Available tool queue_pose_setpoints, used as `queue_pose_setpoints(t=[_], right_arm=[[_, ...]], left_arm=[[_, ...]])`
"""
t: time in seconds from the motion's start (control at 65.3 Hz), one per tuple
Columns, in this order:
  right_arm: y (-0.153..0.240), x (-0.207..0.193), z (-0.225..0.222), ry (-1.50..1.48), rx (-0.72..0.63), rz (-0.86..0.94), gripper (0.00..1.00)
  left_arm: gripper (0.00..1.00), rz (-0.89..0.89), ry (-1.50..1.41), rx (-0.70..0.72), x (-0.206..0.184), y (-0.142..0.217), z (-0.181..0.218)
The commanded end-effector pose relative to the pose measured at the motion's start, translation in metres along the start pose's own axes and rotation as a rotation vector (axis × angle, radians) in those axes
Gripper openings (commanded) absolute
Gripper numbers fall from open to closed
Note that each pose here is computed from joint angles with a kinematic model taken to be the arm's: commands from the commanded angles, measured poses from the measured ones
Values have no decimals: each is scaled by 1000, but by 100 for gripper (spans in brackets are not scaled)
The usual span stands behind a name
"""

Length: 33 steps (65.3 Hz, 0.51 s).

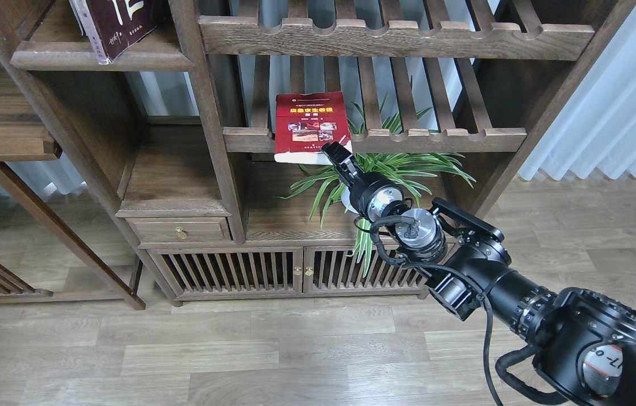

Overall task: Organize books on shelf
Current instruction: 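Raise the right gripper to the red book on the middle shelf, then bring the left gripper up beside the red book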

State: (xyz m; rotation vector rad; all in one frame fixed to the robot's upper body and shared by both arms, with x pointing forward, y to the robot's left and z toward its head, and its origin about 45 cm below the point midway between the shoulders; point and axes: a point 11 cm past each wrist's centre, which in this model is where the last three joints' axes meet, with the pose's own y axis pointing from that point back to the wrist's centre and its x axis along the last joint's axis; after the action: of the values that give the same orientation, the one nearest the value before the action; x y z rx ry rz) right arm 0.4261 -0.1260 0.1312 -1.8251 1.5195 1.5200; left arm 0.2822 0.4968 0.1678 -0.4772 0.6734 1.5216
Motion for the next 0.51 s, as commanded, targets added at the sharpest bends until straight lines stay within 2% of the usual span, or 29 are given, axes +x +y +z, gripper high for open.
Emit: queue_pose_setpoints(t=[0.0,0.092,0.107,0.153,0.306,0.398,0.49], right_arm=[[3,-6,0,-47,26,-32,94],[10,-6,4,-107,35,-49,95],[14,-11,9,-127,31,-75,95],[18,-11,13,-130,25,-88,96],[33,2,20,-173,42,-98,98],[42,8,20,-211,62,-103,98],[49,6,21,-245,72,-123,98]], left_arm=[[100,-121,166,17,-49,-44,-62],[100,-167,247,56,-74,-55,-102],[100,-204,295,67,-95,-64,-120],[100,-230,334,84,-111,-70,-137],[100,-274,451,176,-155,-74,-202],[100,-275,495,204,-171,-78,-226],[100,-249,480,208,-164,-83,-227]])
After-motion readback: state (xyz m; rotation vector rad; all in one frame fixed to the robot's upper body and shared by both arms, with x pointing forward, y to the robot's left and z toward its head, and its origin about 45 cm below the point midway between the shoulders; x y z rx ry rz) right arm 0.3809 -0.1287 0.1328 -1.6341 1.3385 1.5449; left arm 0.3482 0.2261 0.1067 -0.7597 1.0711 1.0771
